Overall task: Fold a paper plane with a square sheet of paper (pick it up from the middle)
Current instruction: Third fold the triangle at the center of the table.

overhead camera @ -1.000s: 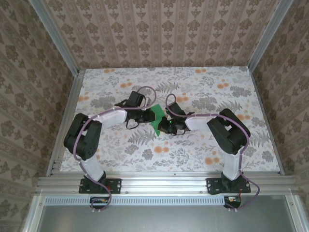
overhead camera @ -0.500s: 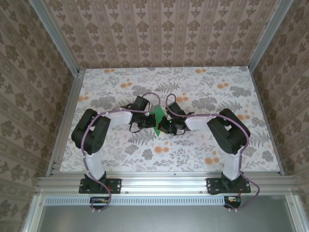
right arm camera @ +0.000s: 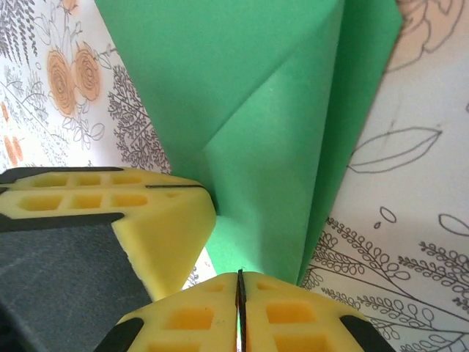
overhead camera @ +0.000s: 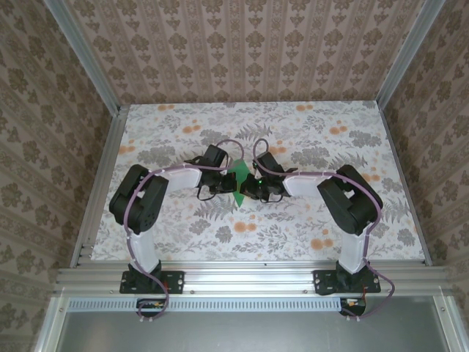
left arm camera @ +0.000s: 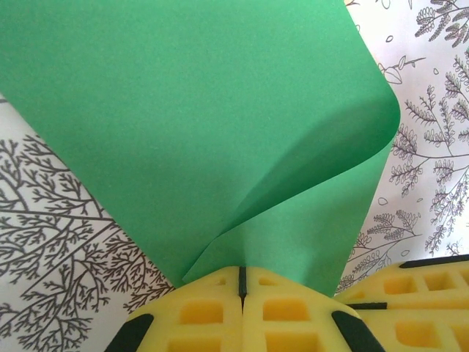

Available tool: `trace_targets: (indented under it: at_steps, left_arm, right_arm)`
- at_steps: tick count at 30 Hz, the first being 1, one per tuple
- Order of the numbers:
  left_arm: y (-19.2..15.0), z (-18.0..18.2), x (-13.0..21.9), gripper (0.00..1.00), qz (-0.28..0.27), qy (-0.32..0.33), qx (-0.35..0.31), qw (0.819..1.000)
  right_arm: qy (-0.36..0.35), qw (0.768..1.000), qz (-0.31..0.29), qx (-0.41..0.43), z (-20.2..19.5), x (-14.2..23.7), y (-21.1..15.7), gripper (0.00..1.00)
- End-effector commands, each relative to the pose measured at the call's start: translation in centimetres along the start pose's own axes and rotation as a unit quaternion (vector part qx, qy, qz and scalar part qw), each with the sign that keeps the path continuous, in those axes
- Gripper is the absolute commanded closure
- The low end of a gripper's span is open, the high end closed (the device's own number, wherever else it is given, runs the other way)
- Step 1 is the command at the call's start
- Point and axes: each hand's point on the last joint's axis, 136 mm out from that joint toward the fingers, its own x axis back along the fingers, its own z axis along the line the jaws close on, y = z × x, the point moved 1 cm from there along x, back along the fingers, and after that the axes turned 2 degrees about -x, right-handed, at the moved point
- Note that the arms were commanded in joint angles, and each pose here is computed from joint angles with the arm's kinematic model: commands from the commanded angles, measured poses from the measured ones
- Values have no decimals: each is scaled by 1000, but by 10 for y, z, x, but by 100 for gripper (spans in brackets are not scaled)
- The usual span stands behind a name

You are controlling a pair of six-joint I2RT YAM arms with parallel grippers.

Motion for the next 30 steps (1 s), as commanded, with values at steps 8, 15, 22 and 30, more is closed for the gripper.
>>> trace_targets:
  at_steps: [8, 15, 22, 30]
  left_arm:
    - [-20, 25, -12, 100, 40, 49, 2, 998]
    - [-21, 26, -12, 100, 43, 52, -2, 998]
    - [-22, 27, -13, 100, 45, 55, -3, 997]
    - [-23, 27, -13, 100, 47, 54, -4, 997]
  right_arm:
    - [-36, 999, -5, -7, -21, -16, 17, 90]
    - [-24, 1000, -13, -9, -13, -5, 25, 90]
    - [-16, 999, -35, 6, -2, 7, 44, 90]
    - [-31, 999, -24, 1, -11, -7, 52, 90]
